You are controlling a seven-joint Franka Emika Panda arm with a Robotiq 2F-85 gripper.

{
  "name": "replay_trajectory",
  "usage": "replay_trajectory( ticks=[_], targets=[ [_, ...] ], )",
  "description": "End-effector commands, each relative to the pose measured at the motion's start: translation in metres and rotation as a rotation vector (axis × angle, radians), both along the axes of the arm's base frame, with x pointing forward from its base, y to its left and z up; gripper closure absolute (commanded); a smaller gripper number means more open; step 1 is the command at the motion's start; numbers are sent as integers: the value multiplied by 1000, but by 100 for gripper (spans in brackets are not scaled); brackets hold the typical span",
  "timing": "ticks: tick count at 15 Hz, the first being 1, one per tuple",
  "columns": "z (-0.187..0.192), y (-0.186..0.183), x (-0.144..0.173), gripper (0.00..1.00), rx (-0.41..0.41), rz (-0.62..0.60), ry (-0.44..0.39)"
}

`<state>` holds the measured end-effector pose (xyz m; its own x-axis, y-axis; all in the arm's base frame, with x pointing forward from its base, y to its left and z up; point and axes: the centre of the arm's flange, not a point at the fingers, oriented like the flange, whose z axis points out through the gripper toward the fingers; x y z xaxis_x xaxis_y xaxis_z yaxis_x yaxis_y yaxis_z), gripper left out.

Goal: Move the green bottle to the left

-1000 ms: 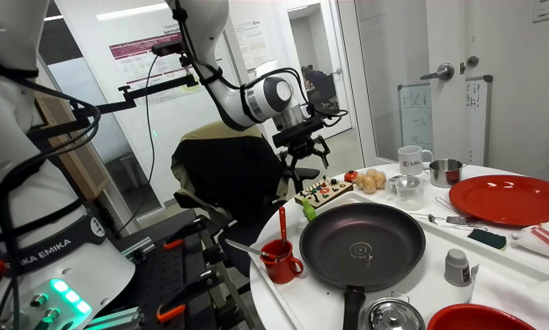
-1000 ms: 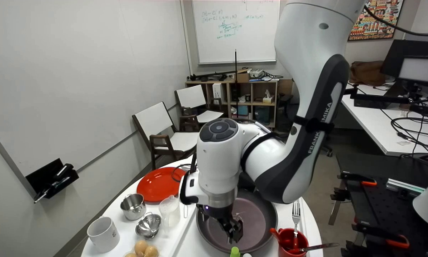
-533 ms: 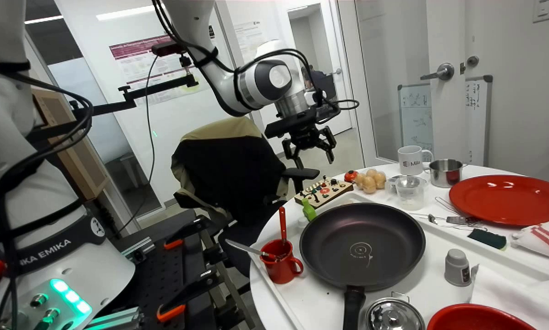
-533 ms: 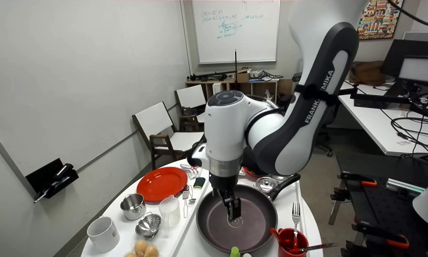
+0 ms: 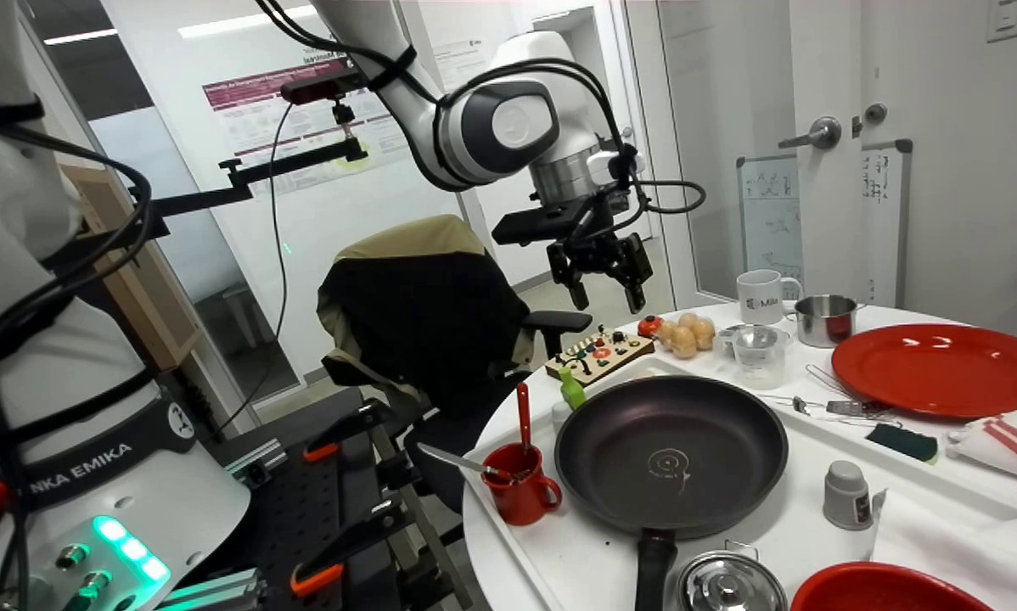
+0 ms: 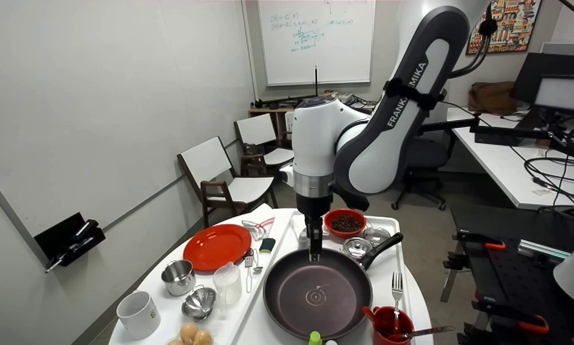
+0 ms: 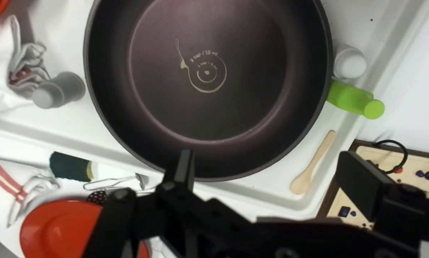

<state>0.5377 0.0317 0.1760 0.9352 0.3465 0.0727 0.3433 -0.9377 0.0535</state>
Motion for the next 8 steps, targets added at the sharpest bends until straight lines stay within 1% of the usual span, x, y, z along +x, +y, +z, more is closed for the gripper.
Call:
replay_trajectory(
  ticks=[1, 5, 7, 8],
  targets=[
    [12, -19, -17, 0, 38, -196, 5],
    [9, -32, -27, 0, 79, -404, 12],
    [8, -34, -31, 0, 97, -474, 2],
    [-1, -35, -19, 0, 75, -397, 20]
  ],
)
